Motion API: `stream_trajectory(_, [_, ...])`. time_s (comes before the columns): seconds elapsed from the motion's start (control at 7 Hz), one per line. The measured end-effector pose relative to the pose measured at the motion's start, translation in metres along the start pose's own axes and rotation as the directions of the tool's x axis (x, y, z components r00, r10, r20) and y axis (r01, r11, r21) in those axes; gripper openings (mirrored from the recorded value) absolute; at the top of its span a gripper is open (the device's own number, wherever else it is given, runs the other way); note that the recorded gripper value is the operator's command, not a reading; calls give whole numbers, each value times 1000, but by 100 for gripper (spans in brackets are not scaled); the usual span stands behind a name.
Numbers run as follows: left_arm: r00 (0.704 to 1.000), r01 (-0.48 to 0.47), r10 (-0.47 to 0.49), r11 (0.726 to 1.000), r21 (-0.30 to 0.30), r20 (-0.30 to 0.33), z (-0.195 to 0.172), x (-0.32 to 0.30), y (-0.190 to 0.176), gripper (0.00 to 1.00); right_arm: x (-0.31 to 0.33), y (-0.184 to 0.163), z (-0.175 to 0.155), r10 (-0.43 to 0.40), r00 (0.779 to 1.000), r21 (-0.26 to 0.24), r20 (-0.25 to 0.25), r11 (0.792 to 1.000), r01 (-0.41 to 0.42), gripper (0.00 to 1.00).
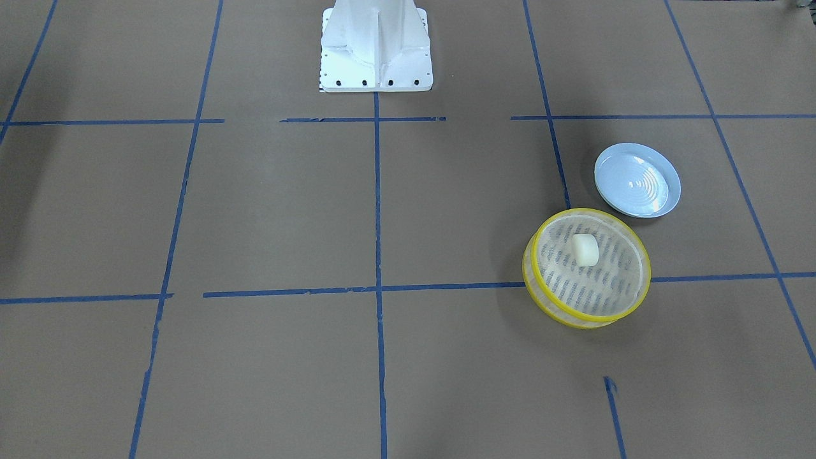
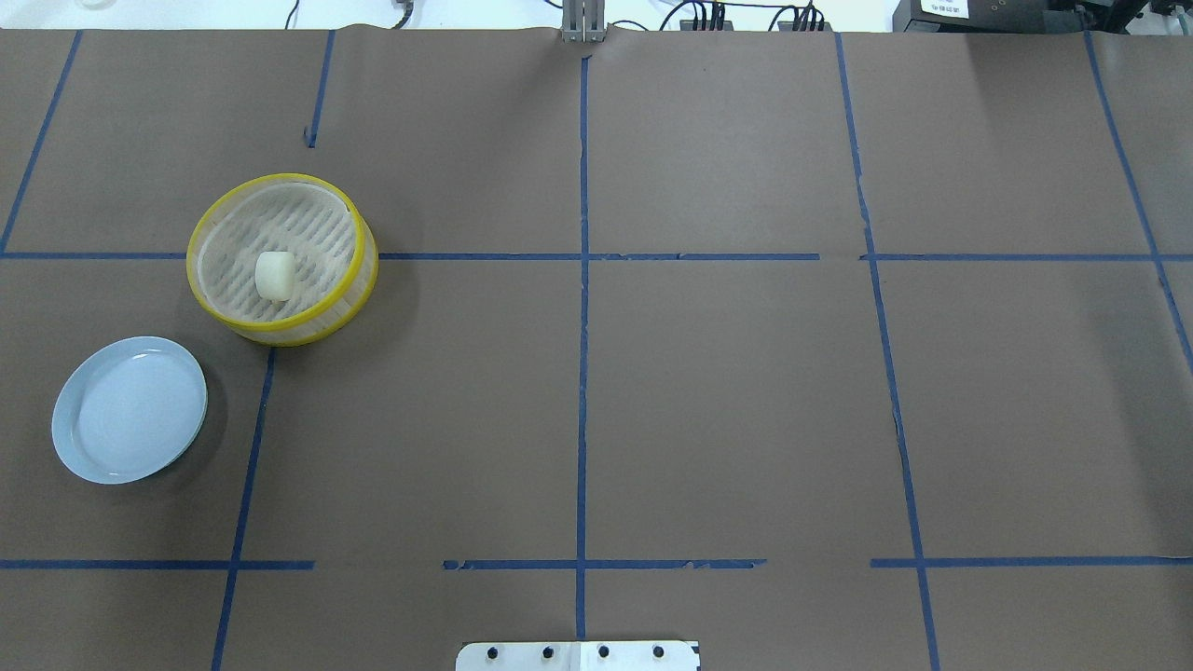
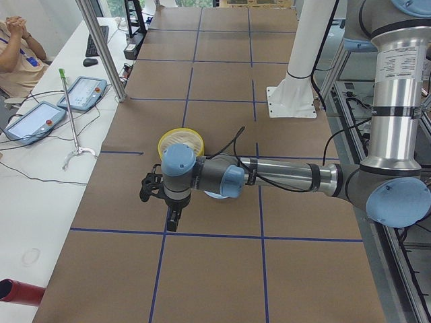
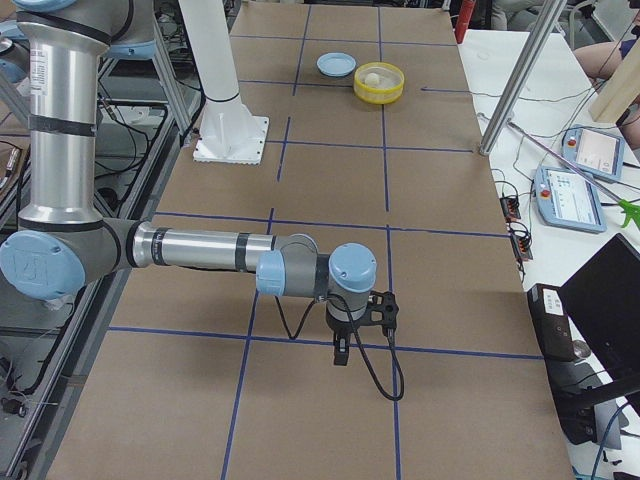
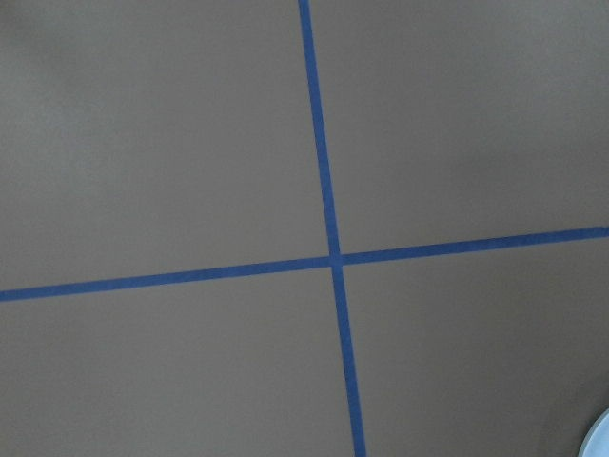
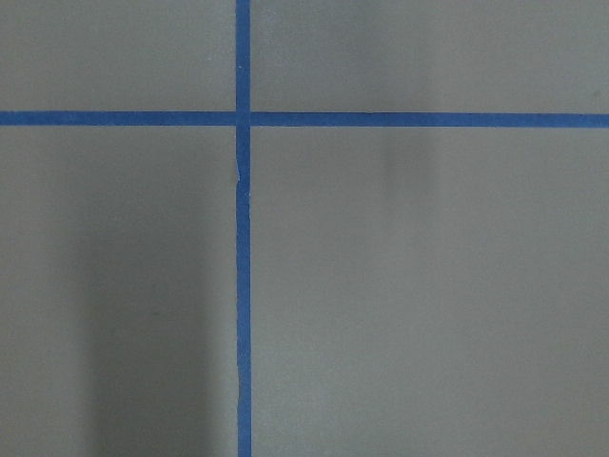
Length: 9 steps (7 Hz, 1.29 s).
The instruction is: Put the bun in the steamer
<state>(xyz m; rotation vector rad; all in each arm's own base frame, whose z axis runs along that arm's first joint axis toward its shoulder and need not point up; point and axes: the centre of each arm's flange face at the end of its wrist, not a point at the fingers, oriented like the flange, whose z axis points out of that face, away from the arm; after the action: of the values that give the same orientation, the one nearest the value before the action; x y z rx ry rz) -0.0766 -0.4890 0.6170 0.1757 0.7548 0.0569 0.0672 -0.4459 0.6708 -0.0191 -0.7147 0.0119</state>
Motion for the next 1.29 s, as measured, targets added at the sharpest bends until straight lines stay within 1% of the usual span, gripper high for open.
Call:
stream_trajectory(0.14, [1000,5,-5,1000,-21,-4,0,-11,11,100,0,0,0,0,1000,0,0,1000,0,100])
stream_trajectory(0.29, [999,34,-35,999,-40,-20,5,-16,22,100,0,0,0,0,1000,0,0,1000,0,100])
stream_trajectory(0.57, [987,139,-143,988,-64,-71,12,-17,34,100,0,0,0,0,1000,0,0,1000,0,100])
stream_trajectory(0.71, [983,161,-167,984,-71,-80,13,-17,39,100,0,0,0,0,1000,0,0,1000,0,100])
stream_trajectory(0.86, [981,170,-176,982,-76,-78,14,-18,49,100,0,0,0,0,1000,0,0,1000,0,100])
stream_trajectory(1.0, [983,169,-174,983,-74,-62,13,-19,57,100,0,0,0,0,1000,0,0,1000,0,100])
stream_trajectory(1.29, [986,166,-168,984,-67,-16,9,-21,61,100,0,0,0,0,1000,0,0,1000,0,100])
